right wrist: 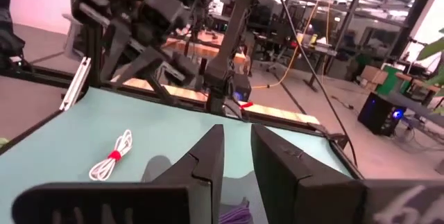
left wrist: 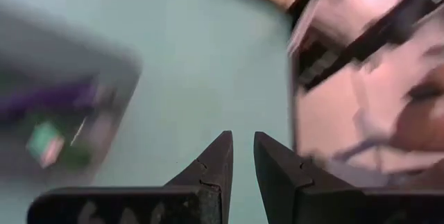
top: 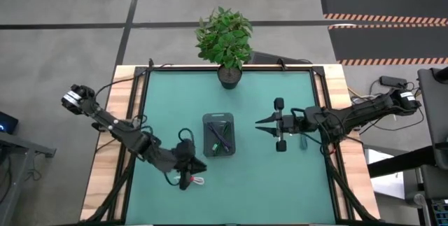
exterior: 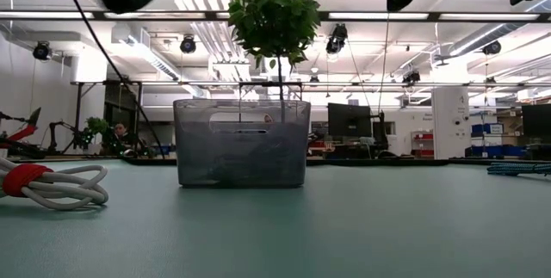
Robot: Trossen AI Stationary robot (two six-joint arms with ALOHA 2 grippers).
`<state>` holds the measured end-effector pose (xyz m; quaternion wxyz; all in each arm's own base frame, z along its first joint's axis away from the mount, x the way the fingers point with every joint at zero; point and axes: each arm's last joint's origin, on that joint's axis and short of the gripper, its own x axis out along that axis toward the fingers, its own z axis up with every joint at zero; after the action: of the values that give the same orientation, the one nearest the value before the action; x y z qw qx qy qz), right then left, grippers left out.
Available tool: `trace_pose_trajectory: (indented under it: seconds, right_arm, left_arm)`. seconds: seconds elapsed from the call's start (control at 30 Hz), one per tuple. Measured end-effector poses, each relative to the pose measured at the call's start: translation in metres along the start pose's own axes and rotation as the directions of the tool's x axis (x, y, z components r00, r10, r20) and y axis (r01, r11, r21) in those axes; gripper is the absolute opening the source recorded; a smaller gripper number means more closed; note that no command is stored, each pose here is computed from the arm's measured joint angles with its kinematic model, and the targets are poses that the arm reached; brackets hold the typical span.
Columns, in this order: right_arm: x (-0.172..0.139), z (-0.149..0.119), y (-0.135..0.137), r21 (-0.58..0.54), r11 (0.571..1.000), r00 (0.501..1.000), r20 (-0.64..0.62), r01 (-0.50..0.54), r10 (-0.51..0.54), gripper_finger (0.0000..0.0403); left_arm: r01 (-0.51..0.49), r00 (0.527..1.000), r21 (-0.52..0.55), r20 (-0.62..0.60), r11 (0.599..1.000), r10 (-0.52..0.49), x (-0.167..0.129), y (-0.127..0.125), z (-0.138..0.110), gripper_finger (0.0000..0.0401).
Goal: Pick and place USB-C Cables
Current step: Put the white charger cable into the black bin
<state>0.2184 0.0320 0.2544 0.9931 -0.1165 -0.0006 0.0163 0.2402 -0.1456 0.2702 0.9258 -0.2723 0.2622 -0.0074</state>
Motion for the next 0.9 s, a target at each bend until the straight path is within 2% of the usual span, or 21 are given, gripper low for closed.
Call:
trace_pose_trajectory:
  seconds: [0.07,0.17,0.27,0.4,0.63,0.9]
  right_arm:
    - [0.0,0.0,0.0,-0.02,1.0,1.0,0.001,0.0,0.0,0.0063]
    - [0.0,0.001,0.0,-0.025,1.0,1.0,0.011,0.003,-0.003,0.0063]
    - [0.0,0.005,-0.001,-0.001,1.0,0.999,0.041,0.01,-0.01,0.0063]
    - [0.001,0.011,-0.002,0.037,0.999,0.998,0.06,0.011,-0.014,0.0063]
    - [0.001,0.012,-0.003,0.047,0.999,0.998,0.062,0.009,-0.012,0.0063]
    - [0.001,0.014,-0.003,0.051,0.999,0.998,0.067,0.01,-0.013,0.0063]
  left_arm:
    - [-0.067,0.994,-0.037,-0.092,0.997,0.064,-0.001,-0.005,-0.006,0.0044]
    - [-0.135,0.974,-0.027,-0.186,0.99,0.128,0.002,-0.013,-0.02,0.0044]
    - [-0.13,0.964,0.007,-0.235,0.991,0.128,0.008,-0.023,-0.034,0.0044]
    - [-0.129,0.95,-0.001,-0.288,0.992,0.123,0.013,-0.031,-0.046,0.0044]
    - [-0.141,0.905,0.0,-0.406,0.99,0.129,0.021,-0.028,-0.063,0.0044]
    - [-0.208,0.86,0.069,-0.463,0.976,0.216,0.016,-0.015,-0.069,0.0045]
